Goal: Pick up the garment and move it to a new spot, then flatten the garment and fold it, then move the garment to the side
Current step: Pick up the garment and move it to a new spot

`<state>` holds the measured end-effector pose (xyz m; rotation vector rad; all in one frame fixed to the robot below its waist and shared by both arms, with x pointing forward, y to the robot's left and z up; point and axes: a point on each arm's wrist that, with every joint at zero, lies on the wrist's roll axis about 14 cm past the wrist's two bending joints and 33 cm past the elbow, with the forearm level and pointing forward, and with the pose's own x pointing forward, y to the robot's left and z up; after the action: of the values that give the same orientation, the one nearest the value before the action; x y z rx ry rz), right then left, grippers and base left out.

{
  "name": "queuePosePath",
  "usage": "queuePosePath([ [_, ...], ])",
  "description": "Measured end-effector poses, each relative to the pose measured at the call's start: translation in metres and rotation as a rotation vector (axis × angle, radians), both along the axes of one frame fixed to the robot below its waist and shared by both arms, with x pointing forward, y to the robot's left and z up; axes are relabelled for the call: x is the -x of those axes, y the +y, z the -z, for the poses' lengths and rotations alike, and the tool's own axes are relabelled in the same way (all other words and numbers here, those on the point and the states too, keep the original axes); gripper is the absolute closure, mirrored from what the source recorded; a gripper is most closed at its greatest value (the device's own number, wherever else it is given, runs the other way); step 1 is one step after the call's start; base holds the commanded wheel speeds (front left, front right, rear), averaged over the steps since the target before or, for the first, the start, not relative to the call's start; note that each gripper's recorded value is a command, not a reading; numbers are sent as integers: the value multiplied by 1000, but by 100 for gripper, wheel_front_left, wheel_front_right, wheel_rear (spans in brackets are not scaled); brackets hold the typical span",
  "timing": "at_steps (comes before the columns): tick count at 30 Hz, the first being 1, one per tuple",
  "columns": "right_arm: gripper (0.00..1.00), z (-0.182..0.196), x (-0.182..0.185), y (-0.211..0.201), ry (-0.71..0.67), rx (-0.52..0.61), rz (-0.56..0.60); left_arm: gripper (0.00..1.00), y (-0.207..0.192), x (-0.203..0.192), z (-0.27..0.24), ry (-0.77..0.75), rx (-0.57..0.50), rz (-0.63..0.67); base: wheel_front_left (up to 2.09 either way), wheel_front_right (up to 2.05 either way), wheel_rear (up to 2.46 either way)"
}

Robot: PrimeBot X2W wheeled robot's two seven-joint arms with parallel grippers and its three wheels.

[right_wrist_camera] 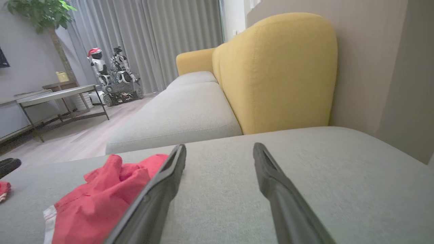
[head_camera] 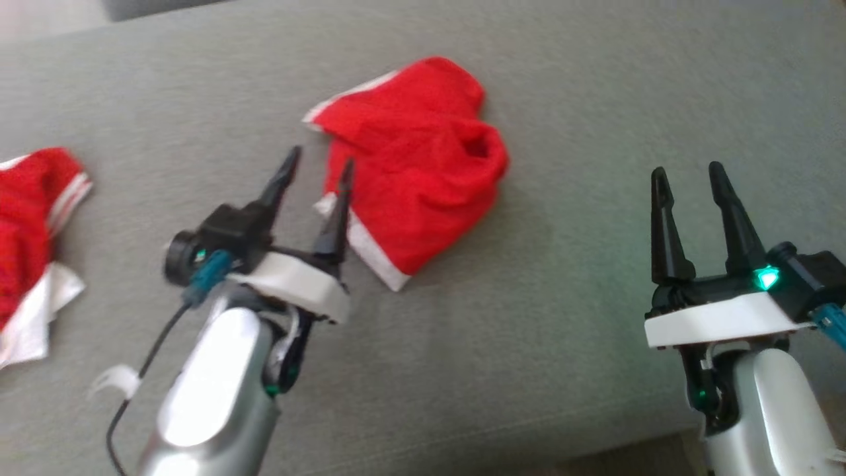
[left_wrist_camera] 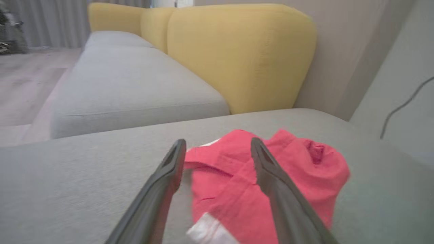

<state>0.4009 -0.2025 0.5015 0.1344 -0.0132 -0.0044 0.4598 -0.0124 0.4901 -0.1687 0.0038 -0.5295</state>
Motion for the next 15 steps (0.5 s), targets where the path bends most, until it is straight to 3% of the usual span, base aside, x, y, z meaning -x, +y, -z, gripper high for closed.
queuePosePath([
  [8,0,-12,-10,35,-18,13,-105,0,110,10,-10,-31,-49,-299,0,0,0],
  [15,0,-19,-8,52,-23,38,-154,0,154,39,-7,-22,-86,-406,0,0,0],
])
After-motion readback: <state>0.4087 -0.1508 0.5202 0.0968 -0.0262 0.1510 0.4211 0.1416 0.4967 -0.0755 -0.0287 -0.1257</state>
